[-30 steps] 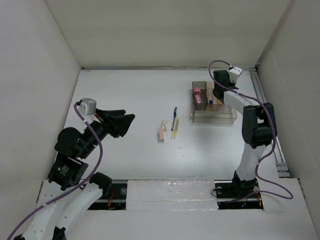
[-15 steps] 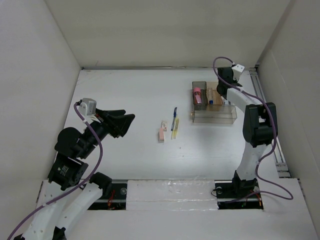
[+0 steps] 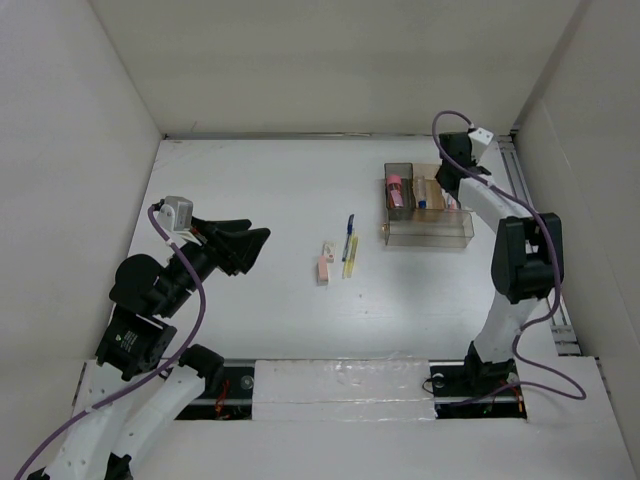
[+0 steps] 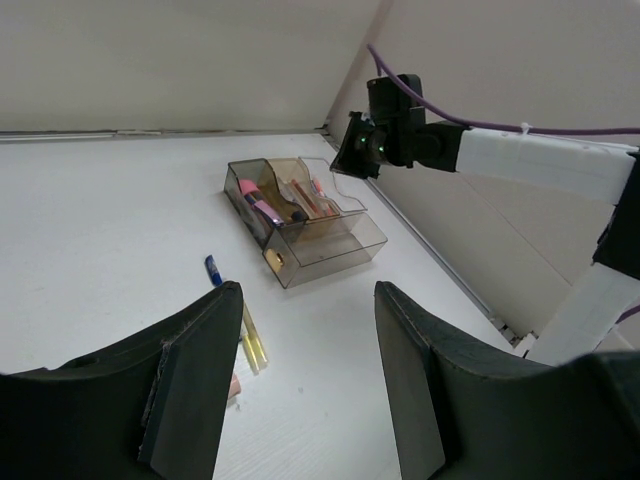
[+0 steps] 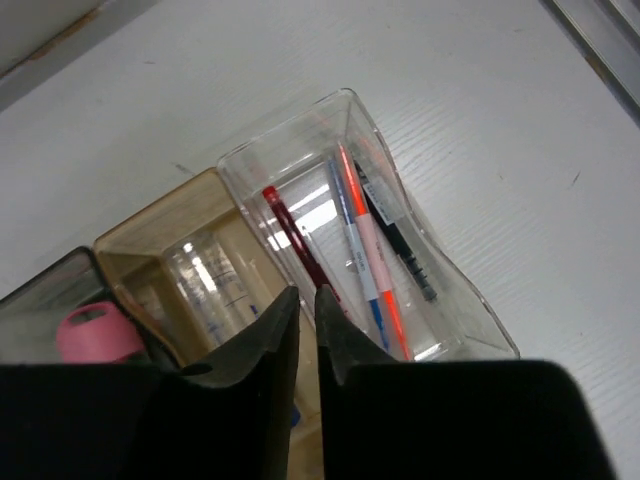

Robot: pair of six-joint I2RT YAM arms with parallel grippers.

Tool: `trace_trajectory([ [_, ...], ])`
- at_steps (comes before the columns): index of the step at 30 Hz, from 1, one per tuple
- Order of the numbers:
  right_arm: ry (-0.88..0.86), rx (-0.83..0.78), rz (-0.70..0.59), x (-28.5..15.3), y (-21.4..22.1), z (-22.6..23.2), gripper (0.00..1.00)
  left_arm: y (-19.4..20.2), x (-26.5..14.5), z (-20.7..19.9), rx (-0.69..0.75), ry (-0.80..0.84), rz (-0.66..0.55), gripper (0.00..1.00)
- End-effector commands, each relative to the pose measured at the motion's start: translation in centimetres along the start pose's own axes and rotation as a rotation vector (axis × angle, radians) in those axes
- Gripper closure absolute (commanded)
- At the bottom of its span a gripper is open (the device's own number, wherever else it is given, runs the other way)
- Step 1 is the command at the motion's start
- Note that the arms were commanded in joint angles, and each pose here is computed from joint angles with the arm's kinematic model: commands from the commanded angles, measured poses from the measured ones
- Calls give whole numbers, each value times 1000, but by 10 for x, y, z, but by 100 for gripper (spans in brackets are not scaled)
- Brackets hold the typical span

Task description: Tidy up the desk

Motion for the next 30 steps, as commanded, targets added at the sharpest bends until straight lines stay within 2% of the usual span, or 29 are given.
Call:
trace_trajectory([
  [1,-133,78,-50,-40,-23,22,84,-6,2,-2,21,21,-35,49],
  [3,-143,87,-50,-50,-22,25,99,-6,3,-2,21,24,-34,49],
  [4,-157,81,-34,-57,-18,28,100,-6,3,-2,21,24,-34,49],
  [8,-308,46,18,-97,8,51,100,-6,2,-2,21,24,-36,49],
  [12,-479,-27,144,-151,71,81,100,-7,1,-2,21,16,-41,49],
  [15,-523,-57,222,-166,116,84,100,-7,0,-2,22,16,-45,49],
  [16,-542,-75,241,-173,130,87,98,-7,0,-2,22,18,-42,49],
  [18,-510,-95,275,-169,154,83,89,-8,0,-2,21,17,-48,49],
  [19,-492,-119,300,-167,172,78,77,-7,1,-2,20,18,-41,49],
  [22,-502,-146,322,-173,186,77,72,-8,0,-3,21,19,-45,49],
  [30,-487,-185,376,-173,216,68,69,-6,1,-2,21,20,-39,49],
])
Point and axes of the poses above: each gripper's point midway between its finger pads, its own x axis out along the fingers, its own z axis along the line the jaws close on, y = z × x, the point moved 7 cm from there along -x, back along the fingers, and after that the axes turned 9 degrees about x, right-handed, at the moved point
